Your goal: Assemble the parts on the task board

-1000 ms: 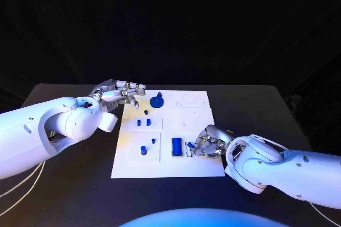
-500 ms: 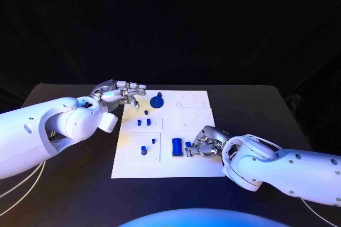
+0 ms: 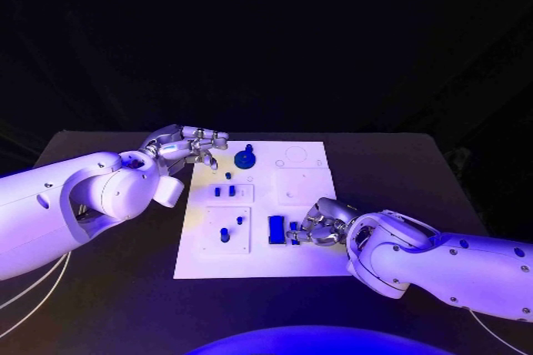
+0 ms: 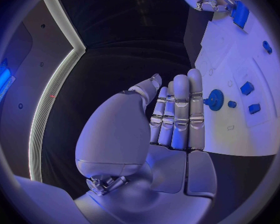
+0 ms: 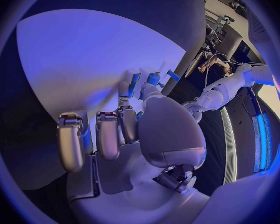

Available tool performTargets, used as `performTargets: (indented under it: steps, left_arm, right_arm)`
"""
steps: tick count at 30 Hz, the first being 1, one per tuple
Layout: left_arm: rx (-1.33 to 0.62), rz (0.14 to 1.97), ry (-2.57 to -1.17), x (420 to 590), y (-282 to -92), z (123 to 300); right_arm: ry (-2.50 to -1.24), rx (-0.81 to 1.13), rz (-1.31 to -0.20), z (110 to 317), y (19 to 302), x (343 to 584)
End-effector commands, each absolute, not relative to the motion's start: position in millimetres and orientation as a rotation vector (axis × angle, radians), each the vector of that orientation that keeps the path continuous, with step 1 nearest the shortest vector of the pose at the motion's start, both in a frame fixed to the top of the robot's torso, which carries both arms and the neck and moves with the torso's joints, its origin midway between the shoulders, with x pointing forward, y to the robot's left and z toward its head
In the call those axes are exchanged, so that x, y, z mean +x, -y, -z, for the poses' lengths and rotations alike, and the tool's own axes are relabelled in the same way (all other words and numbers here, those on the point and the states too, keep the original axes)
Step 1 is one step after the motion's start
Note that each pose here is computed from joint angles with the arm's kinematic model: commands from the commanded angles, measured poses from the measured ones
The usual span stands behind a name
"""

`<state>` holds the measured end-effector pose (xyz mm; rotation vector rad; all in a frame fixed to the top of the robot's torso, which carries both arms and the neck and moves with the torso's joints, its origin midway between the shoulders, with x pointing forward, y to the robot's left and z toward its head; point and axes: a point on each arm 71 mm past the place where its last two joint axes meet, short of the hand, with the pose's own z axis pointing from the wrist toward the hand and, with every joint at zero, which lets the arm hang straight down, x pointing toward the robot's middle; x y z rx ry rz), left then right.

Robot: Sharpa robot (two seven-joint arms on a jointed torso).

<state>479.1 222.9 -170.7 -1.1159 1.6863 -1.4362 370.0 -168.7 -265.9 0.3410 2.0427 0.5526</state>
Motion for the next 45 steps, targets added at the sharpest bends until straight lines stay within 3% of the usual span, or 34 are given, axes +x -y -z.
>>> performTargets:
  steps: [1,13,22,33,38,41,45]
  left_arm:
    - [-1.111,1.459,-1.696,478.2,-220.5,170.0]
    - [-1.111,1.457,-1.695,478.4,-221.0,170.0]
    - [-1.114,1.462,-1.674,480.4,-221.3,170.8]
    - [-1.233,1.466,-1.524,493.9,-226.4,186.7]
    - [-1.296,1.441,-1.448,501.2,-227.2,196.7]
    - [-1.337,1.42,-1.388,509.8,-227.7,205.2]
    - [-1.349,1.414,-1.347,518.1,-222.9,212.2]
  right_arm:
    - [-2.051,0.315,-0.577,266,165,367]
    - [-2.021,0.3,-0.579,264,174,368]
    - [-1.935,0.408,-0.726,255,188,375]
    - [-1.757,0.841,-1.11,233,221,438]
    - [-1.674,0.887,-1.182,232,228,469]
    - [-1.607,0.921,-1.208,236,228,499]
    - [-1.555,0.943,-1.24,238,228,516]
